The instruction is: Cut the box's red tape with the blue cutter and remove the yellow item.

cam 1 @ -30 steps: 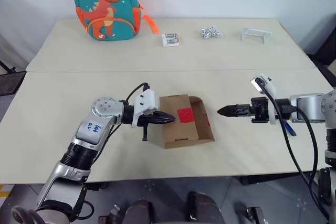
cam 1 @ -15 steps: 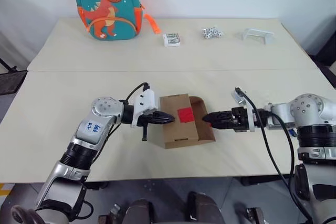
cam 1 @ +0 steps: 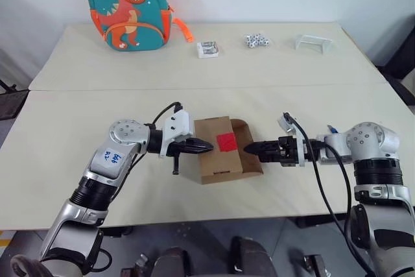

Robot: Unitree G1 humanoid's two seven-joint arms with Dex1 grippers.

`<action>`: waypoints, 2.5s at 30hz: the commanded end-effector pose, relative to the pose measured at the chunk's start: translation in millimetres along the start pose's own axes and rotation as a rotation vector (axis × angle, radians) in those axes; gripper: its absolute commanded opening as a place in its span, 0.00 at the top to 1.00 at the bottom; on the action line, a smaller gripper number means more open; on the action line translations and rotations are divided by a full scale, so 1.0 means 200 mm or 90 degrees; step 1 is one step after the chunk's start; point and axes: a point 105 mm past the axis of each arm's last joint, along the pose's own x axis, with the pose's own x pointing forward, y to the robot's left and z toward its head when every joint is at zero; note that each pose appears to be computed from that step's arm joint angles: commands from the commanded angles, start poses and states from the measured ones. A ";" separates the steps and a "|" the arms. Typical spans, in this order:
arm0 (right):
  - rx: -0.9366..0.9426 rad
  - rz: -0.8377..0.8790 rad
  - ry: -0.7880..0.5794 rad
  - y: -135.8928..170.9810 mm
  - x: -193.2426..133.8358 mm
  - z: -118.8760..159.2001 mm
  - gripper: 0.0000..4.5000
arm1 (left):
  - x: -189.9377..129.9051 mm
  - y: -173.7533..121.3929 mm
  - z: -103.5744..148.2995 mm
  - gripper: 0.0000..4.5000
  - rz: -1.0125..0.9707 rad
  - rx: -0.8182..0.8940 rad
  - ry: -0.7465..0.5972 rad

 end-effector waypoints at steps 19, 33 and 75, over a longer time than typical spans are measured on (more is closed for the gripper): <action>0.008 -0.041 0.037 -0.08 0.09 -0.07 0.44 | 0.00 -0.03 -0.09 1.00 -0.009 -0.029 0.043; -0.036 -0.050 0.075 -0.03 0.09 -0.06 0.99 | 0.00 -0.03 -0.09 1.00 -0.003 -0.029 0.041; -0.301 -0.353 0.045 0.38 -0.32 0.21 0.99 | 0.35 0.05 -0.09 1.00 0.084 -0.071 -0.089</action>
